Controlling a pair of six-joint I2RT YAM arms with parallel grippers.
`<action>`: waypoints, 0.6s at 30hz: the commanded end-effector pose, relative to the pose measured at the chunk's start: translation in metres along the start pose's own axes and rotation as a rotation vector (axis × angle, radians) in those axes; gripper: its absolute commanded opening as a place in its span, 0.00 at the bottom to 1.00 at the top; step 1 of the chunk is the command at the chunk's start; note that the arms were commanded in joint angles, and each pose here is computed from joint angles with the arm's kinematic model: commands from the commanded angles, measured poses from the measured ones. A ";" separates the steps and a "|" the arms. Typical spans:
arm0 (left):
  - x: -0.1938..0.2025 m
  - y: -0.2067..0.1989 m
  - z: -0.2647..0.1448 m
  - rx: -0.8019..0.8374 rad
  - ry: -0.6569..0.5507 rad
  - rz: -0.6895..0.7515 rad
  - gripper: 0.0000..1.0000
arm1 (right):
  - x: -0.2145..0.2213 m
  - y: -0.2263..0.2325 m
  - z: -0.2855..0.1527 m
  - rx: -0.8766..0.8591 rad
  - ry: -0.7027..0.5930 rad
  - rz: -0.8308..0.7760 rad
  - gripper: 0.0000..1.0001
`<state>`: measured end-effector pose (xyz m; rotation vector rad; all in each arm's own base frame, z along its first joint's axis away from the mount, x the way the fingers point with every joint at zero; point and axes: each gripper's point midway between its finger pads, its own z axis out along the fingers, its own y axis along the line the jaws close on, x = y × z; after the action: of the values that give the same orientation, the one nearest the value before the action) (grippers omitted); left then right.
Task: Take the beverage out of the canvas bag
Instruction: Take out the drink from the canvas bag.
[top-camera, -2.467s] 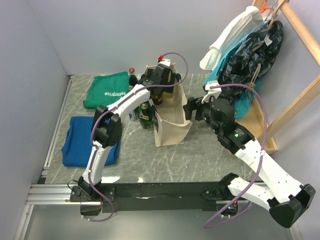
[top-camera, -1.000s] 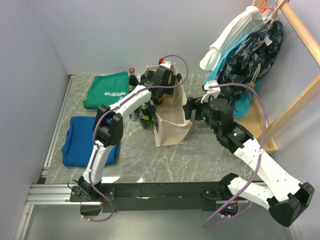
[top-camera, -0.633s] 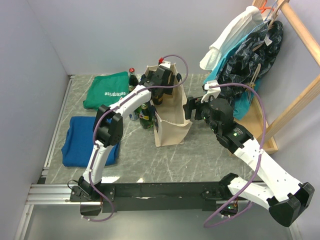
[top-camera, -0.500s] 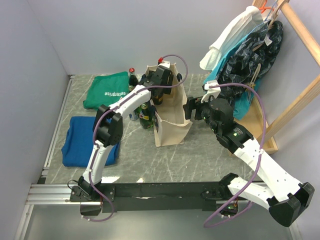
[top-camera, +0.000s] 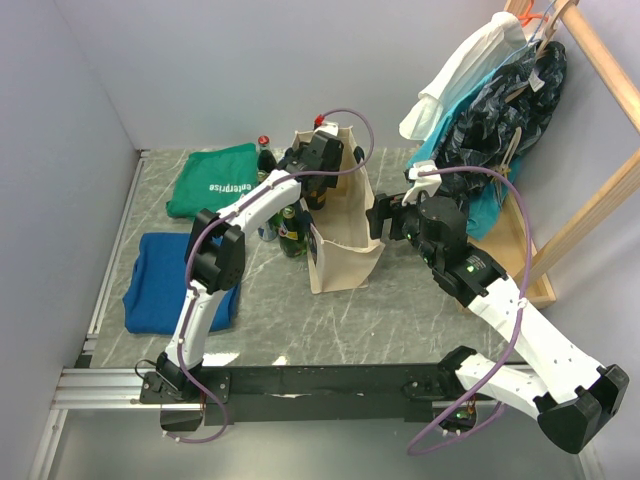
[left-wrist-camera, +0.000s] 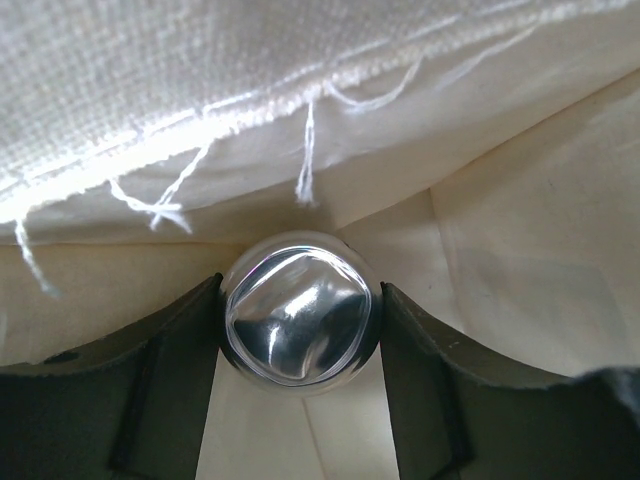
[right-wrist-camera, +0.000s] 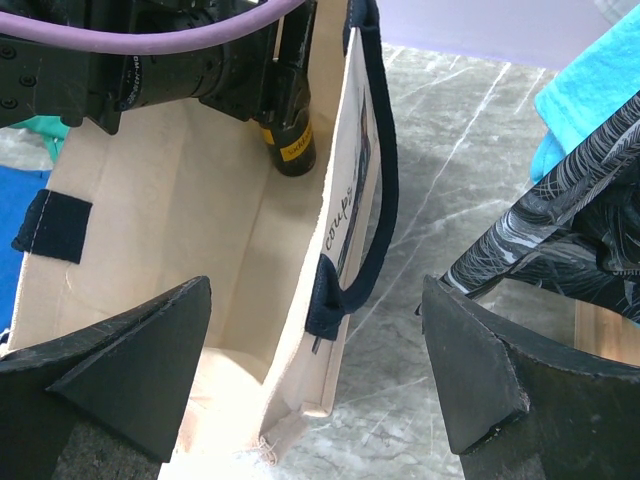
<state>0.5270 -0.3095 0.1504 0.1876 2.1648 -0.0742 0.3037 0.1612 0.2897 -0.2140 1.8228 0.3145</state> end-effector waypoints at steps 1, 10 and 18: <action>0.011 0.000 0.006 -0.002 0.024 -0.002 0.49 | -0.011 0.000 0.000 0.004 -0.043 -0.002 0.91; -0.003 -0.013 -0.001 0.079 -0.002 -0.007 0.01 | -0.011 0.000 0.000 0.001 -0.042 -0.003 0.91; -0.020 -0.030 -0.019 0.177 -0.036 0.022 0.01 | -0.010 0.001 0.001 0.000 -0.040 -0.004 0.91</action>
<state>0.5270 -0.3154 0.1505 0.2438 2.1657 -0.1183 0.3037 0.1612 0.2896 -0.2158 1.8229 0.3130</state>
